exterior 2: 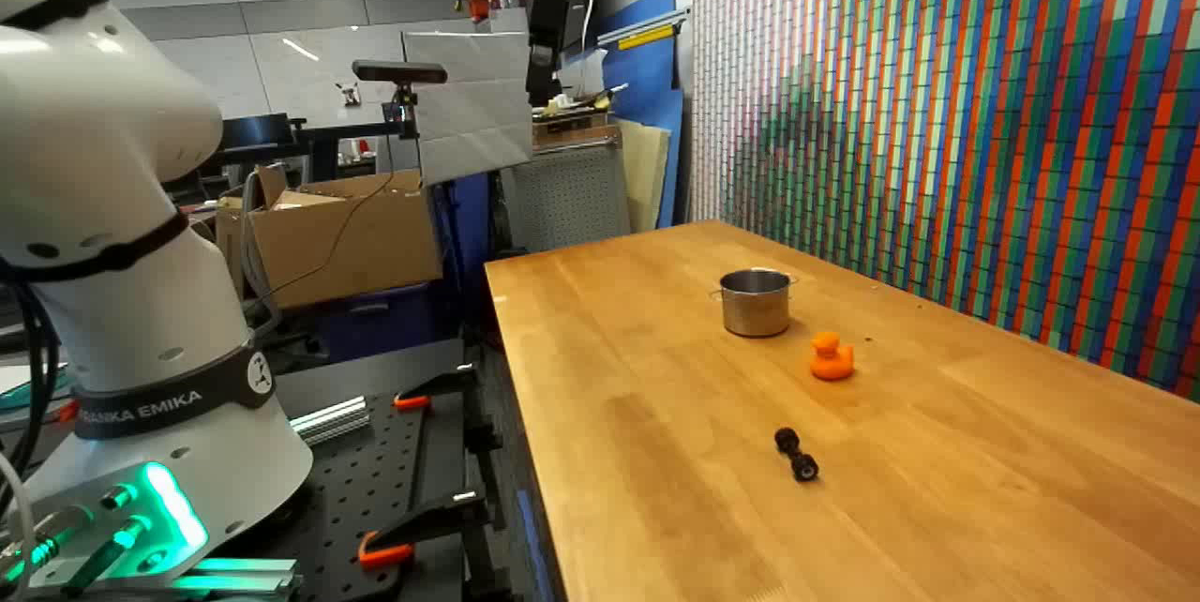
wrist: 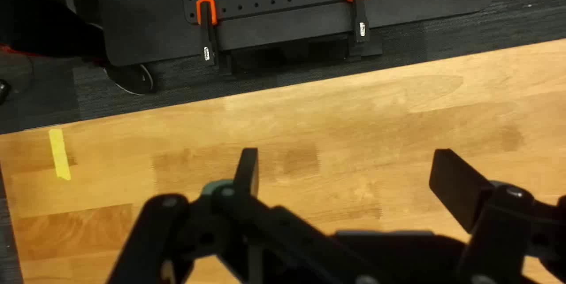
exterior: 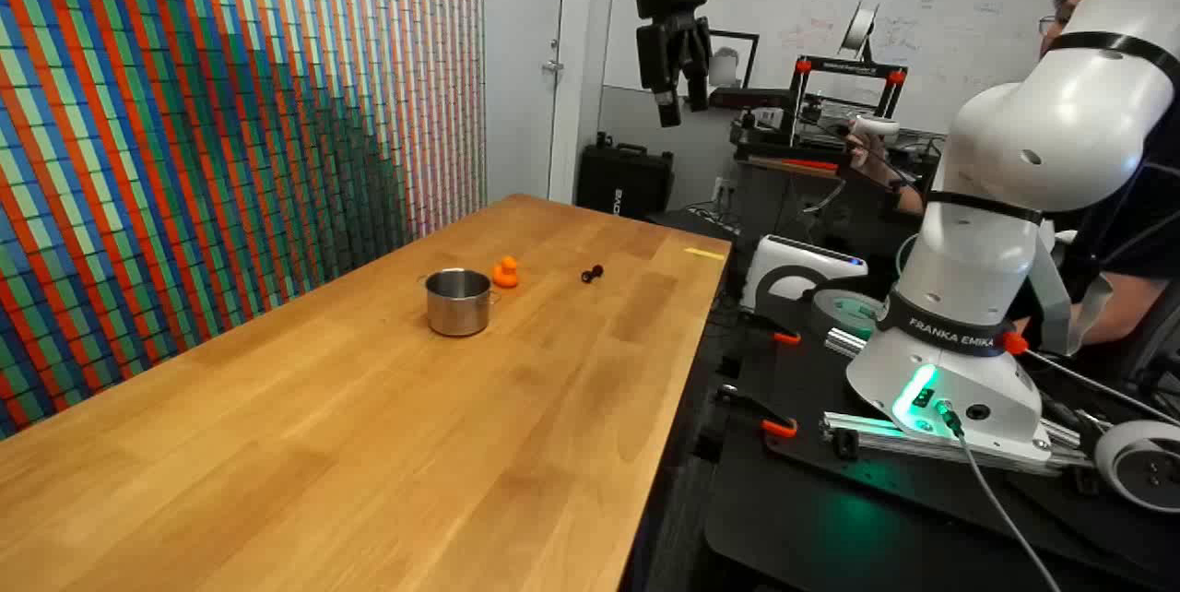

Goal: Place the orange rubber duck in the pot

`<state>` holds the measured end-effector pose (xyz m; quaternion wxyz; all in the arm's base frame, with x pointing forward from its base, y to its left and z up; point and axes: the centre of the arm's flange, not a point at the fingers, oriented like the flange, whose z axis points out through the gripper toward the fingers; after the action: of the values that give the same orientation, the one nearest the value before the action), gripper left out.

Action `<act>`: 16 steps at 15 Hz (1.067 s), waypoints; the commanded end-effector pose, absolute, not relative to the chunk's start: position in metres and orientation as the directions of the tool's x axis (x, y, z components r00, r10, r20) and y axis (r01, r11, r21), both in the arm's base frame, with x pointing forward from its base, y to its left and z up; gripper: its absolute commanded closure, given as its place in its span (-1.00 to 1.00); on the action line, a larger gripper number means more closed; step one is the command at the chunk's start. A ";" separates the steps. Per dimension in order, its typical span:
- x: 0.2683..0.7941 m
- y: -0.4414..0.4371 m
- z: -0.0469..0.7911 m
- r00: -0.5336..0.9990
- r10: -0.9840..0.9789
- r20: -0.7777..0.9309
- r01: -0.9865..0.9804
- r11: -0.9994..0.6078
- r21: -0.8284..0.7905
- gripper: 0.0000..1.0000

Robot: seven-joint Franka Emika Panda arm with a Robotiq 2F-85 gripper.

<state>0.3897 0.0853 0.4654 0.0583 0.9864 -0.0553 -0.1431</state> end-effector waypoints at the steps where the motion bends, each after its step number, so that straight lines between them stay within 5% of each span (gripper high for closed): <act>1: 0.390 0.085 0.466 0.954 -0.126 -0.274 -0.093 -0.987 0.130 -1.00; 6: 0.407 0.084 0.464 0.955 -0.112 -0.276 -0.086 -0.991 0.106 -1.00; 16: 0.591 0.003 0.401 0.961 -0.095 -0.259 -0.104 -0.994 -0.020 -1.00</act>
<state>0.5191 0.0133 0.4166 0.0003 0.9897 -0.0686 -0.1256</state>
